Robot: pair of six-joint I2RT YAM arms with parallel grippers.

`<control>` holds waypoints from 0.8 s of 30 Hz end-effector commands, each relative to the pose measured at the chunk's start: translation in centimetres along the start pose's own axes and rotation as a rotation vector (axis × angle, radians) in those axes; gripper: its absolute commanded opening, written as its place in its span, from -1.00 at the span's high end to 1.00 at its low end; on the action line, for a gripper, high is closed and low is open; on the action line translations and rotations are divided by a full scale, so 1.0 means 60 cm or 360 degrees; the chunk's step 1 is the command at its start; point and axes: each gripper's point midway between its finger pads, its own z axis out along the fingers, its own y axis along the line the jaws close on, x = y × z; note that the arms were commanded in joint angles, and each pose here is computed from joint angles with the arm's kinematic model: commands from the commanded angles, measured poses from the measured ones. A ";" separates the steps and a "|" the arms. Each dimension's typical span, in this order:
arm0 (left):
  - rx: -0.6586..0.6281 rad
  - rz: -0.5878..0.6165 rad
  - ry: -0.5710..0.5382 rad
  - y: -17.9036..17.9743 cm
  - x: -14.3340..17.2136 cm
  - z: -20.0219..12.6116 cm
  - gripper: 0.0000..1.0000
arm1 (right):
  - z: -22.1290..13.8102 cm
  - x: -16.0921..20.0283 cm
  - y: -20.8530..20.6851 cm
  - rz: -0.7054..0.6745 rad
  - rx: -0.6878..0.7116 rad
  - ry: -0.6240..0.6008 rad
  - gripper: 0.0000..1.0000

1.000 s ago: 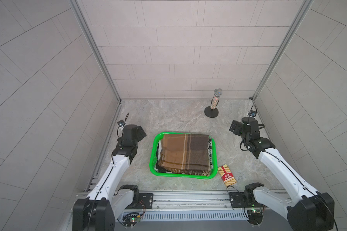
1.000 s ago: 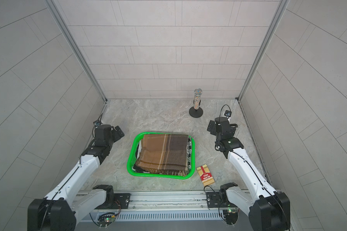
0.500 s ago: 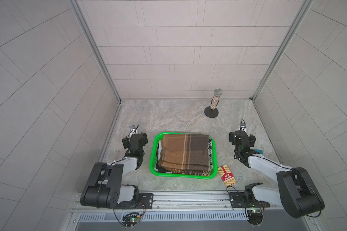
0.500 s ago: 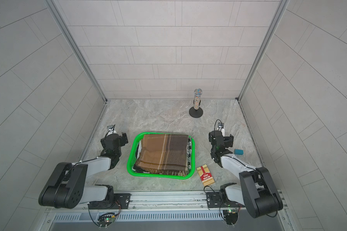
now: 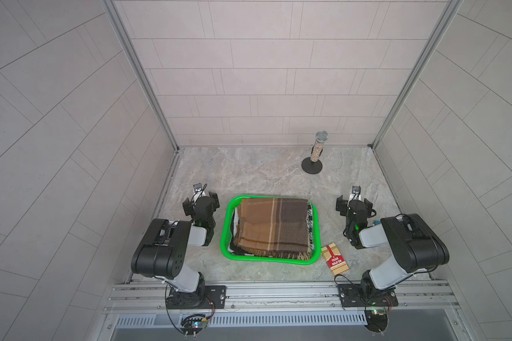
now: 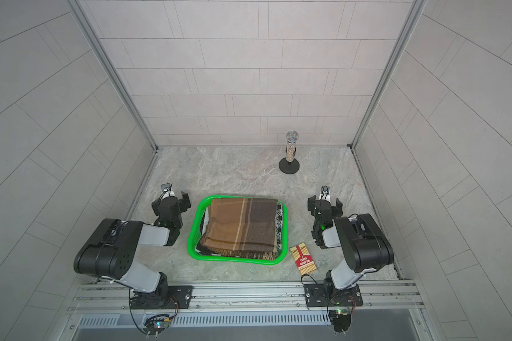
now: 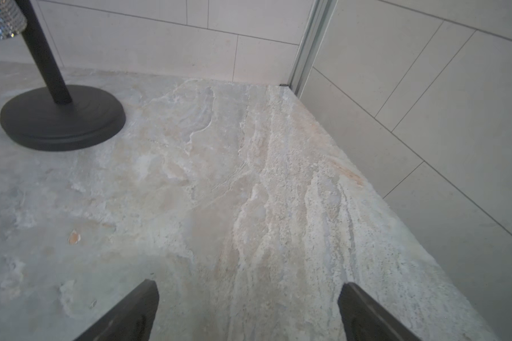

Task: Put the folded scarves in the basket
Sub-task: Reset both arms

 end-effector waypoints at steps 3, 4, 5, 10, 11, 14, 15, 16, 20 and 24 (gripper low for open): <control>-0.0016 0.0003 0.0033 -0.005 -0.014 0.016 -1.00 | 0.009 -0.058 0.012 0.0053 -0.0051 -0.0154 -1.00; -0.0016 0.0003 0.0029 -0.005 -0.014 0.016 -1.00 | 0.012 -0.056 0.013 0.0045 -0.0051 -0.0117 -1.00; -0.0012 0.0003 0.0020 -0.005 -0.014 0.016 -1.00 | 0.016 -0.055 0.014 0.0041 -0.0049 -0.0088 -1.00; -0.0008 -0.0002 0.0020 -0.005 -0.014 0.015 -1.00 | 0.020 -0.054 0.014 0.0042 -0.0057 -0.0079 -1.00; -0.0006 -0.0004 0.0018 -0.005 -0.014 0.015 -1.00 | 0.019 -0.053 0.014 0.0041 -0.0058 -0.0078 -1.00; -0.0007 -0.0006 0.0018 -0.004 -0.014 0.016 -1.00 | 0.019 -0.054 0.014 0.0041 -0.0060 -0.0080 -1.00; -0.0007 -0.0005 0.0018 -0.004 -0.014 0.015 -1.00 | 0.020 -0.053 0.013 0.0041 -0.0059 -0.0076 -1.00; -0.0007 -0.0006 0.0018 -0.004 -0.014 0.015 -1.00 | 0.020 -0.054 0.013 0.0041 -0.0058 -0.0079 -1.00; -0.0005 -0.0007 0.0016 -0.004 -0.014 0.014 -1.00 | 0.020 -0.054 0.013 0.0042 -0.0058 -0.0079 -1.00; -0.0007 -0.0007 0.0018 -0.004 -0.013 0.015 -1.00 | 0.024 -0.054 0.015 0.0047 -0.0082 -0.0067 -1.00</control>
